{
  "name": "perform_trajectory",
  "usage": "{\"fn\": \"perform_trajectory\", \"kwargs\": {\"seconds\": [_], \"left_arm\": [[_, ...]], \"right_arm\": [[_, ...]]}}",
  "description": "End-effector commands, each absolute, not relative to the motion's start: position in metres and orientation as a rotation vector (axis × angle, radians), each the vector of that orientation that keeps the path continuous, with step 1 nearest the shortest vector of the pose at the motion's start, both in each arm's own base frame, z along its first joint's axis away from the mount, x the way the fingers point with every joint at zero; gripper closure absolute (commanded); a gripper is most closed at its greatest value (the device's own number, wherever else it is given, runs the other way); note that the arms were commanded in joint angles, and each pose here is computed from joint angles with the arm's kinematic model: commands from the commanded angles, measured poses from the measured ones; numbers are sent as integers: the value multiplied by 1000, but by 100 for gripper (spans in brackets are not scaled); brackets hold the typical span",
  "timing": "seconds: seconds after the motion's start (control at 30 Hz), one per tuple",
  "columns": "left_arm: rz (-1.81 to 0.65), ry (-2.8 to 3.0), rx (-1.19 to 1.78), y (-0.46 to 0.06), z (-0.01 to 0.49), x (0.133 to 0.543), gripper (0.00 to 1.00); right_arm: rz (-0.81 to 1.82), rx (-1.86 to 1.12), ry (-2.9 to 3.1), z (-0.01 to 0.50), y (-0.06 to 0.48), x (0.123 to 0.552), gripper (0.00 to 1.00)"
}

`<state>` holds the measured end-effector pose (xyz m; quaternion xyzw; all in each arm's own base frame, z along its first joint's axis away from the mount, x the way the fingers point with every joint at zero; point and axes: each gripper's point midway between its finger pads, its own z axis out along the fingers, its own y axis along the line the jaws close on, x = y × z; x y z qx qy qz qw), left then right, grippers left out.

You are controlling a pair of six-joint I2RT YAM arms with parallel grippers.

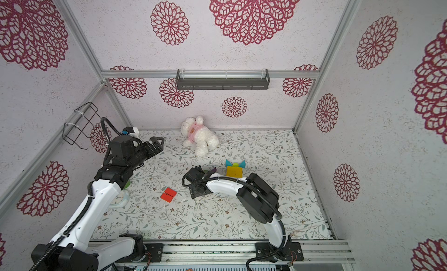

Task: Assemble a carrot with building blocks
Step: Assemble the building block at the center of the board.

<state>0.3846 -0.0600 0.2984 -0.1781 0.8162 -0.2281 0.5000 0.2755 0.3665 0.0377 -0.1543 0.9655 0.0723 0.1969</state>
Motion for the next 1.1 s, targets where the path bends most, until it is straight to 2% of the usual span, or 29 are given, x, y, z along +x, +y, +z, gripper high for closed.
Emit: {"fn": "perform_trajectory", "kwargs": {"seconds": [0.0,0.4,1.07], "left_arm": [[-586,1923,-432,-60,312,383,2],[-603,1921,-445,-60,311,383,3],[-607,1930,-447,-62,308,385,3]], "right_arm": [[182,-273,2707,46,358,281,12],[91,-142,2680,45,345,293,10],[131,-118,2719,24,348,297,8]]}}
